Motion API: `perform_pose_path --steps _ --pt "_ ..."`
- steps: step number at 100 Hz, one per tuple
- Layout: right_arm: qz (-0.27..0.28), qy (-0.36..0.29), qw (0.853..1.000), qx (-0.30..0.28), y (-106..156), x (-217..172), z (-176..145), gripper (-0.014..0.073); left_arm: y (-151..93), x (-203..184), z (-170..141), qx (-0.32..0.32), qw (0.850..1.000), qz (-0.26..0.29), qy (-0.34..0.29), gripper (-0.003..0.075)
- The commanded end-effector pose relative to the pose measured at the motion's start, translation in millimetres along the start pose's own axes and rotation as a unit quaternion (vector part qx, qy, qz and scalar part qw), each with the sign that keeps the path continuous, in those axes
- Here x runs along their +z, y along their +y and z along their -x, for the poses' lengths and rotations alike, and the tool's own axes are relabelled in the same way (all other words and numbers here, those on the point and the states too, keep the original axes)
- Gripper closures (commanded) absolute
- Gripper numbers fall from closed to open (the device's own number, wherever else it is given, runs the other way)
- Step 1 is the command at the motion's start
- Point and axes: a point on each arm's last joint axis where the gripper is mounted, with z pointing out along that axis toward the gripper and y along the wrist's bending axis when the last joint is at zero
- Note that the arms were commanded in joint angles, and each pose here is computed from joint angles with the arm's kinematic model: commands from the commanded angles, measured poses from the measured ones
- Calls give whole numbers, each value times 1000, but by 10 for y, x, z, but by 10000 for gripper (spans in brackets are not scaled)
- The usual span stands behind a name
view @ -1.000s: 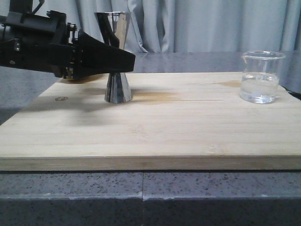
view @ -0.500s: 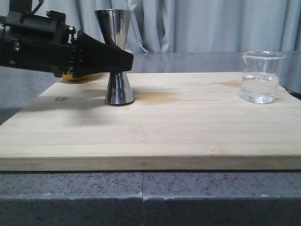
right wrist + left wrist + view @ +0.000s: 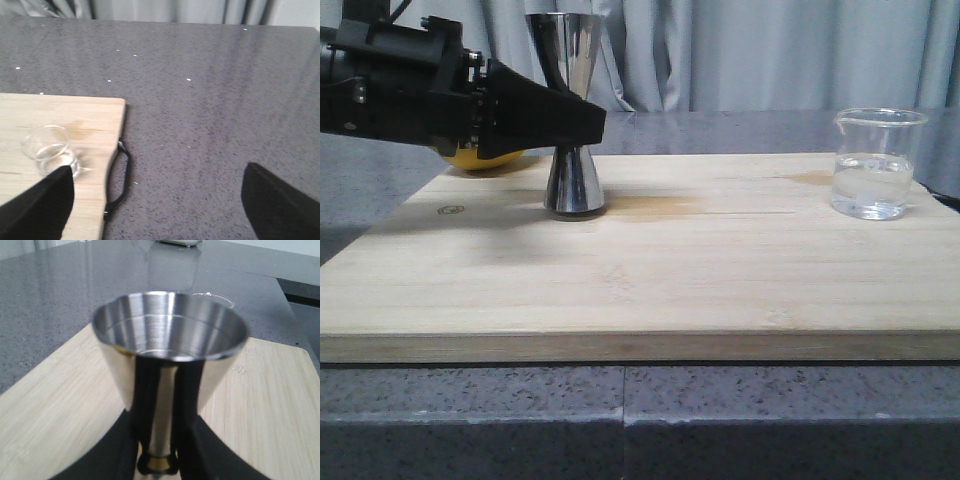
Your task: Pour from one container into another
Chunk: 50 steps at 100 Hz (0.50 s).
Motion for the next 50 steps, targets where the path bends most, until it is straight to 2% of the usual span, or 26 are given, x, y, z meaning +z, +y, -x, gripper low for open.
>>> perform_pose_path --steps 1,20,50 --pt "15 -36 999 -11 16 26 192 -32 -46 -17 361 29 996 -23 -82 638" --pt "59 -28 998 -21 74 162 279 -32 -29 23 483 53 994 -29 -89 638" --pt "128 -20 991 -23 169 365 351 -32 -135 199 610 85 990 -57 -95 638"
